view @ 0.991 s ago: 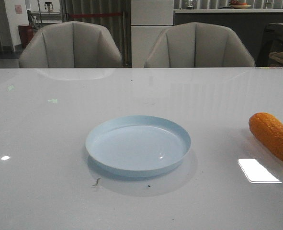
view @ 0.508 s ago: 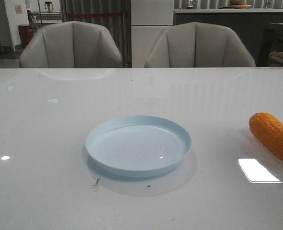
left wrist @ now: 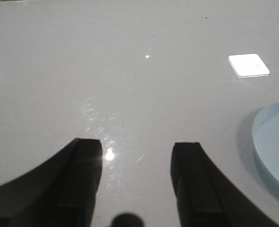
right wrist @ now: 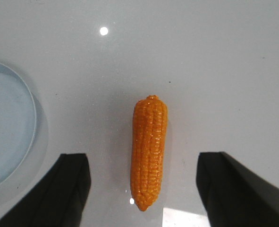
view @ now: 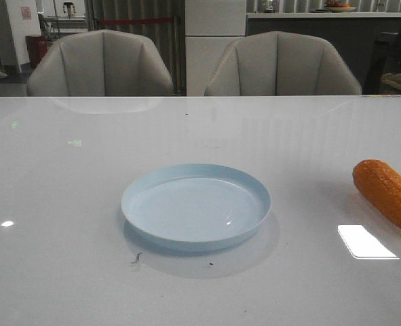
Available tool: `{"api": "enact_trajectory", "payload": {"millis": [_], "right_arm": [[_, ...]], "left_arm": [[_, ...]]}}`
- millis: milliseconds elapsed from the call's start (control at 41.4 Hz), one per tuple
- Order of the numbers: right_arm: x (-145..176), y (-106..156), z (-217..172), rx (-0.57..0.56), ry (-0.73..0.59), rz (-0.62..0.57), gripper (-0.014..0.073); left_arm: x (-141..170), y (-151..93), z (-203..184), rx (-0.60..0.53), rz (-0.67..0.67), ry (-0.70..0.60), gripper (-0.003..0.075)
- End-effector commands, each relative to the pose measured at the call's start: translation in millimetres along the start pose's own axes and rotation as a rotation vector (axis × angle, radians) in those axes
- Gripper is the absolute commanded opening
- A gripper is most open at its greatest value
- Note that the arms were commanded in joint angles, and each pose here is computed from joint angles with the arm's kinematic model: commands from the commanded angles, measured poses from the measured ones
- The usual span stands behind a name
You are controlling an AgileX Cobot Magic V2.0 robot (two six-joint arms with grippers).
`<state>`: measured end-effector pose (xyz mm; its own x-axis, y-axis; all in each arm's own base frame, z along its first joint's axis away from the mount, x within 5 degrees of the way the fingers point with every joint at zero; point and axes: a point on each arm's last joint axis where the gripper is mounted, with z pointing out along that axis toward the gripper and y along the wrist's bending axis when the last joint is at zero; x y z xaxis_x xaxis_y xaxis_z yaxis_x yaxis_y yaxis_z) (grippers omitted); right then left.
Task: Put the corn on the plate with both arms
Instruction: 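Lower the right gripper over the corn cob and close on it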
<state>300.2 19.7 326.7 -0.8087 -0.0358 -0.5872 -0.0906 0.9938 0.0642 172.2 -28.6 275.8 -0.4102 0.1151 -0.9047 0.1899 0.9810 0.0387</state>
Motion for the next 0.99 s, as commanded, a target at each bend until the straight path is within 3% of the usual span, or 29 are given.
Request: {"api": "enact_trajectory", "payload": {"millis": [0, 193, 459, 967], "right_arm": [[-25.9, -1.2, 3.0, -0.004, 0.004, 0.002, 0.0582], [-40.4, -3.7, 40.0, -0.015, 0.192, 0.002, 0.0582], [-30.2, -13.6, 93.3, 0.036, 0.361, -0.023, 0.0582], [-21.6, -14.8, 136.6, 0.012, 0.407, 0.002, 0.0582]], "left_arm": [[-17.2, -0.9, -4.4, 0.001, -0.017, -0.113, 0.0401], [-16.2, -1.0, -4.3, 0.003, -0.017, -0.102, 0.0401], [-13.9, -1.3, -4.1, 0.006, -0.017, -0.077, 0.0401], [-13.2, -1.4, -4.1, 0.007, -0.017, -0.069, 0.0401]]}}
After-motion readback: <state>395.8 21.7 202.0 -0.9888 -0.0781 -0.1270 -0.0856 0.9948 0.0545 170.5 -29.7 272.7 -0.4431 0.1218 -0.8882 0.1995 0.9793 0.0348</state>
